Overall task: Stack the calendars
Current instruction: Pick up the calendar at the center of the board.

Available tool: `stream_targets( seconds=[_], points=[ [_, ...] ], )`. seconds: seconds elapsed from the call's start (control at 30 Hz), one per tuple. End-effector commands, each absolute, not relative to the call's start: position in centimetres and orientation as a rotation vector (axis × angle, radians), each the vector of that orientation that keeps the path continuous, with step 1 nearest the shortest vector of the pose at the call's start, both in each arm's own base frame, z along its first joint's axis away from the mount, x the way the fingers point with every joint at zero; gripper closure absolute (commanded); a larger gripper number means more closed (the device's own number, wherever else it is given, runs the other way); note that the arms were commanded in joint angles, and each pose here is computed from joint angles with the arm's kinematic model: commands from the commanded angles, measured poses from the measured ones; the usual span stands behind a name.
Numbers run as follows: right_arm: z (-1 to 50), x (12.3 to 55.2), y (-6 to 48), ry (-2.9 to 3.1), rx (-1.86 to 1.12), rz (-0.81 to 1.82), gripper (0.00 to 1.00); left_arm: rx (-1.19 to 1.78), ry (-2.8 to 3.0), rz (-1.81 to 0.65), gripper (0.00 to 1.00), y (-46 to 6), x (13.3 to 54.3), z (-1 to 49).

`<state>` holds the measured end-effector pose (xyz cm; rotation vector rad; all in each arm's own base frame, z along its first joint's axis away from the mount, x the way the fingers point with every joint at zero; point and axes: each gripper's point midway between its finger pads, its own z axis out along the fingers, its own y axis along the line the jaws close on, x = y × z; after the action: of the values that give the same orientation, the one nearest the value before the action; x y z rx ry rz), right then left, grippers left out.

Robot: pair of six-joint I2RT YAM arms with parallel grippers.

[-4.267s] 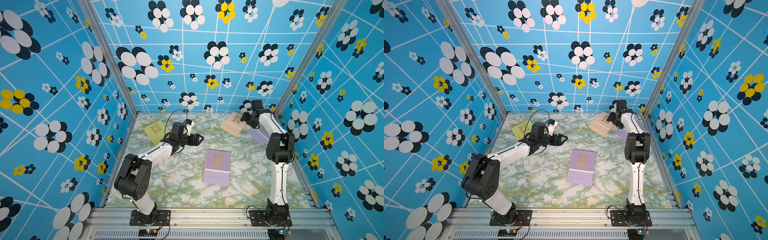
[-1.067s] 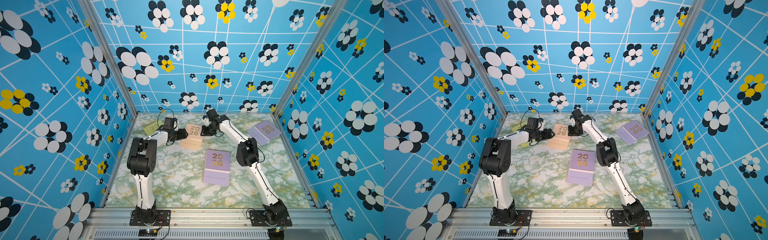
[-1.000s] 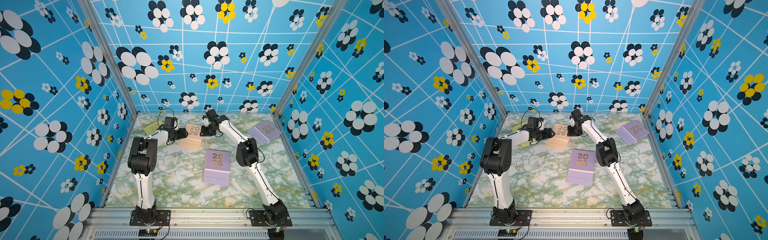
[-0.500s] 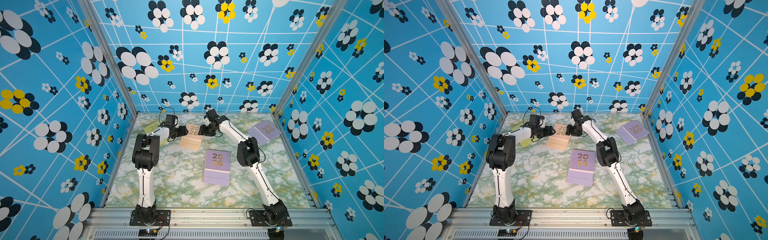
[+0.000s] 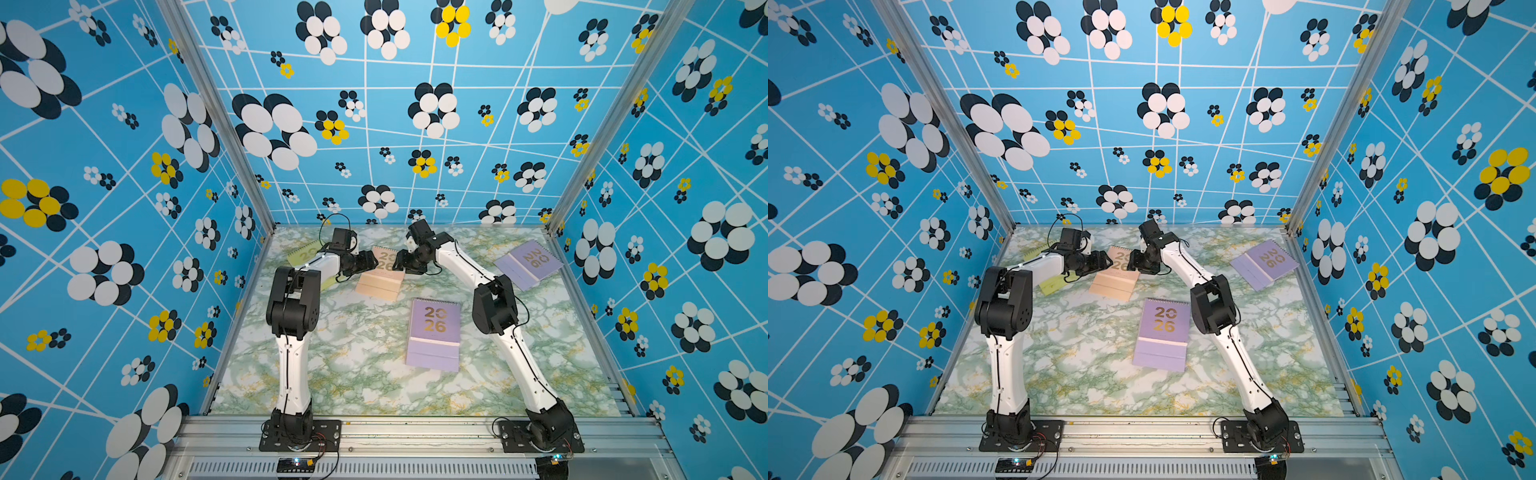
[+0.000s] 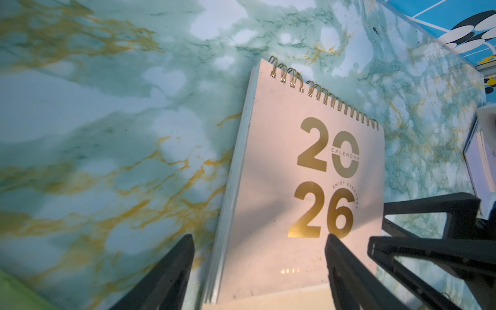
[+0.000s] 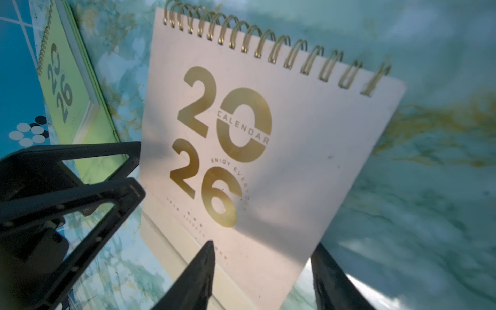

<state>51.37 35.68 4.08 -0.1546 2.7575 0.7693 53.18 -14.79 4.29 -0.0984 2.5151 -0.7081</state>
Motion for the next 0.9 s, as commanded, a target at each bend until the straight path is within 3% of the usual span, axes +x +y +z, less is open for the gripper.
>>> stream_targets(
  seconds=[0.0, 0.53, 0.87],
  points=[
    [3.3, 50.8, 37.1, 2.769, -0.168, 0.812, 0.42, -0.117, 2.566, -0.768, 0.22, -15.6, 51.2, 2.6],
    [3.6, 49.9, 38.9, 2.760, -0.230, 0.878, 0.42, -0.181, 2.566, -0.779, 0.23, -14.6, 44.7, 2.1],
    [3.3, 49.7, 38.3, 2.780, -0.228, 0.831, 0.42, -0.147, 2.573, -0.633, 0.22, -12.4, 45.1, 3.0]
  ],
)
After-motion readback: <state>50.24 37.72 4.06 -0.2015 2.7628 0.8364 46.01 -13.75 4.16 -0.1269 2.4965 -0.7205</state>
